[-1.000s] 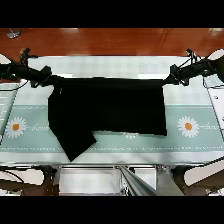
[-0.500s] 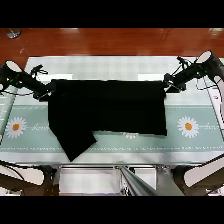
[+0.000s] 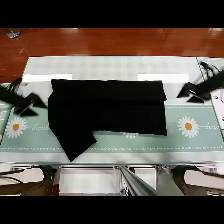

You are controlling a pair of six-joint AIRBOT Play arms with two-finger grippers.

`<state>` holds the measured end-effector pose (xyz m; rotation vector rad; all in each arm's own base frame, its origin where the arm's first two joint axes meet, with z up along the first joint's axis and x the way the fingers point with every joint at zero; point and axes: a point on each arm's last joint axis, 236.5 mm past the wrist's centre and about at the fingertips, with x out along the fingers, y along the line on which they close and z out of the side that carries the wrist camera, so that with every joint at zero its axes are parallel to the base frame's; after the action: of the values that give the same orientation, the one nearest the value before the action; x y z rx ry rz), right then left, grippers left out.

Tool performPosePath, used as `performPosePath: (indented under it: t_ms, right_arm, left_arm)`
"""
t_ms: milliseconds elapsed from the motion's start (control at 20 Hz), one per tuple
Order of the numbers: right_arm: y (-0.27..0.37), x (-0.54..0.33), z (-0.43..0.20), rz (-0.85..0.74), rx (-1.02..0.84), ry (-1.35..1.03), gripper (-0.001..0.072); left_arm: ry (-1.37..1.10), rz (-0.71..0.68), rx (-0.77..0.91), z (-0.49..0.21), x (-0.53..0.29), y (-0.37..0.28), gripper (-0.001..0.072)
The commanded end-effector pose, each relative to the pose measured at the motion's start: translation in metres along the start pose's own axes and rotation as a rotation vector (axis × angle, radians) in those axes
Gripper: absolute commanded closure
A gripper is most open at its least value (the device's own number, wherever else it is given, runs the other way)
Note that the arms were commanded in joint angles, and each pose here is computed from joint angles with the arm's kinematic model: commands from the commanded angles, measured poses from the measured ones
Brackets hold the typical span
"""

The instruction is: Fold the shirts.

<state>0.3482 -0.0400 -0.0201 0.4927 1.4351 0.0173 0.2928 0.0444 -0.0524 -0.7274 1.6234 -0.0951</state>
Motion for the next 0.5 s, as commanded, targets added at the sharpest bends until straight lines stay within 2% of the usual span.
performPosePath:
  t_ms: [0, 150, 300, 450]
  right_arm:
    - [-0.006, 0.005, -0.044, 0.136, 0.150, -0.218, 0.0089]
    - [0.008, 0.033, -0.098, 0.225, 0.205, -0.185, 0.0089]
    - [0.028, 0.049, -0.126, 0.329, 0.223, -0.133, 0.0089]
    - [0.032, 0.053, -0.136, 0.347, 0.218, -0.097, 0.0090]
  left_arm:
    - [-0.128, -0.193, -0.187, -0.039, 0.013, 0.021, 0.0006]
    - [-0.141, -0.248, -0.253, -0.071, 0.042, 0.034, 0.0006]
    - [-0.141, -0.372, -0.252, -0.074, 0.058, 0.002, 0.0006]
    - [-0.041, -0.331, -0.203, -0.096, 0.084, -0.012, 0.0007]
